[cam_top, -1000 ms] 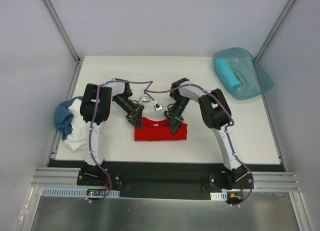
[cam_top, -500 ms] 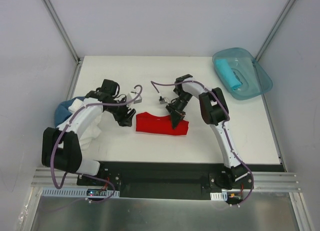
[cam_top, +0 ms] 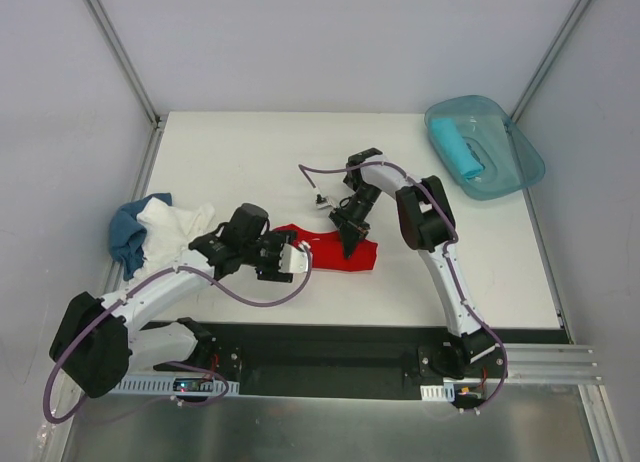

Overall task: Roll the t-shirts
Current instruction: Roll the T-shirt to the center of the board.

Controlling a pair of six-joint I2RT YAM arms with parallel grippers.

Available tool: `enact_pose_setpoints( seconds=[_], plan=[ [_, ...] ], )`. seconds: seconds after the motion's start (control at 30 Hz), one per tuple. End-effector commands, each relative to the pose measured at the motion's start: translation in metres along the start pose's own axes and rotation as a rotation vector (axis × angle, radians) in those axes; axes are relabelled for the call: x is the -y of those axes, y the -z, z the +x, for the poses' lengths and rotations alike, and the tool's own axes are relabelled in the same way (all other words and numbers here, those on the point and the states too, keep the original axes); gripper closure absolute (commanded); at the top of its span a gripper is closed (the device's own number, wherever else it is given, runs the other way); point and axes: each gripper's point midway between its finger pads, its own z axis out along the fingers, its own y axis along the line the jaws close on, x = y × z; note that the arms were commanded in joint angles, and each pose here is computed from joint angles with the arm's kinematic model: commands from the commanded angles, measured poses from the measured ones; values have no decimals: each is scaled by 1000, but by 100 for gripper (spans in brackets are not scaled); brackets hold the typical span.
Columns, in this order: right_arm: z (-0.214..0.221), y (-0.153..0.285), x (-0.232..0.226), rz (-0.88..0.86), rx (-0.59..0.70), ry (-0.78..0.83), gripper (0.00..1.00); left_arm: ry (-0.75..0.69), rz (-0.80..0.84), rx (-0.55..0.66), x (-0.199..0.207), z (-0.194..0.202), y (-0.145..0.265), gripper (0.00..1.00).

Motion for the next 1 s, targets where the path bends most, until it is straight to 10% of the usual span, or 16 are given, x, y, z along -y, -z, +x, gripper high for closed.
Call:
enact_pose_setpoints(
  seconds=[0.0,0.43,0.63,0.73,0.77,0.93,0.97],
  plan=[
    [61,-9,20,44,-334,-89,82,-133,-5,35,-3,-11,-9,37],
    [61,-9,19,39,-330,-83,83,-149,25,-243,-4,67,-53,43],
    [61,-7,18,38,-321,-81,78,-84,202,-301,19,83,-55,76],
    [54,6,15,28,-243,-47,62,45,358,-265,38,67,-46,92],
    [50,15,13,39,-209,-31,41,89,409,-239,44,61,-47,95],
    [27,113,-25,263,87,162,0,280,533,-209,51,45,-34,98],
    [18,128,-26,325,152,194,4,305,556,-208,55,45,-33,98]
  ],
)
